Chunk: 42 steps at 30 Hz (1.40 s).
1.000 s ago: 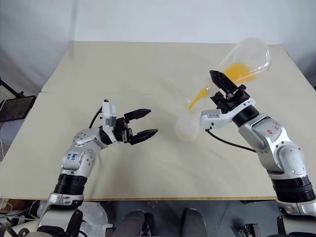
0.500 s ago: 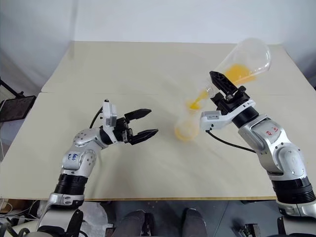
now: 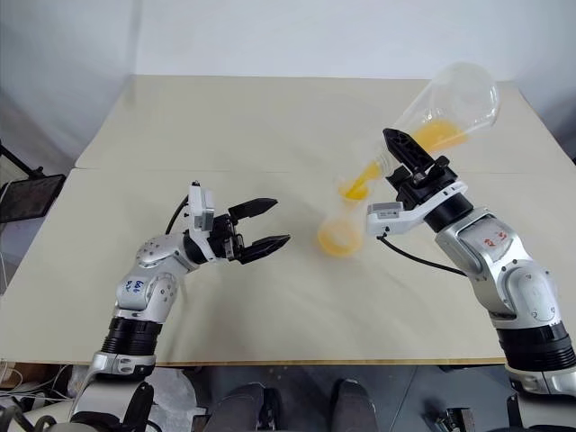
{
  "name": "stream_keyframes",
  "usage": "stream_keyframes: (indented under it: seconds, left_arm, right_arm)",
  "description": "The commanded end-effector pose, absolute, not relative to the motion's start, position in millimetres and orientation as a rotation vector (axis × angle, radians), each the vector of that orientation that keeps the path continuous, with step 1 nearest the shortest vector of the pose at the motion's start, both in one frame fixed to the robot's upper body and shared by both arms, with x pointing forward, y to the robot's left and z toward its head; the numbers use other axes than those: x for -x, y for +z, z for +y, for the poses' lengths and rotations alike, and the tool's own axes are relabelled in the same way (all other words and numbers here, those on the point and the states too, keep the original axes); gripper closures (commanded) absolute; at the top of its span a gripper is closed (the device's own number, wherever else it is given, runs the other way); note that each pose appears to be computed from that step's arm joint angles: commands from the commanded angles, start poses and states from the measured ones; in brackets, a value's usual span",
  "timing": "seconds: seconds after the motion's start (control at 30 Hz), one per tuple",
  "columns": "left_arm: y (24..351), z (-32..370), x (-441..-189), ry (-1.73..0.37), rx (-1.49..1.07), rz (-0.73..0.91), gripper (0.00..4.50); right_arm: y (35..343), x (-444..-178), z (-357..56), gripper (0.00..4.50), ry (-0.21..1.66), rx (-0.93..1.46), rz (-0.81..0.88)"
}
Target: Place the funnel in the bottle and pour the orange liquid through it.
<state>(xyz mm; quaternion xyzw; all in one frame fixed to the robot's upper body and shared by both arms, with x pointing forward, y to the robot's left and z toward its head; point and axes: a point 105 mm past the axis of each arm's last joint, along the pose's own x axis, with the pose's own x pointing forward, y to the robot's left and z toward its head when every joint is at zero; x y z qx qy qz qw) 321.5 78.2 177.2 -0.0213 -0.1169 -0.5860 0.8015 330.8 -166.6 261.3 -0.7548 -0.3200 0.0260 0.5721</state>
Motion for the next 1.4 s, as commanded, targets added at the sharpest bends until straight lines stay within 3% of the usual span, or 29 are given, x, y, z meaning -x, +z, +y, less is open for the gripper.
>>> stream_keyframes:
  seconds: [0.03,1.4]
  left_arm:
    - [185.2,76.3,-315.7,-1.267,0.038,-0.296,0.00]
    - [186.4,69.7,-313.9,-1.256,0.074,-0.331,0.00]
  right_arm:
    - [281.1,-321.4,-164.1,2.08,-0.001,1.781,-0.830]
    - [276.8,-318.8,-164.9,2.08,0.005,1.846,-0.846]
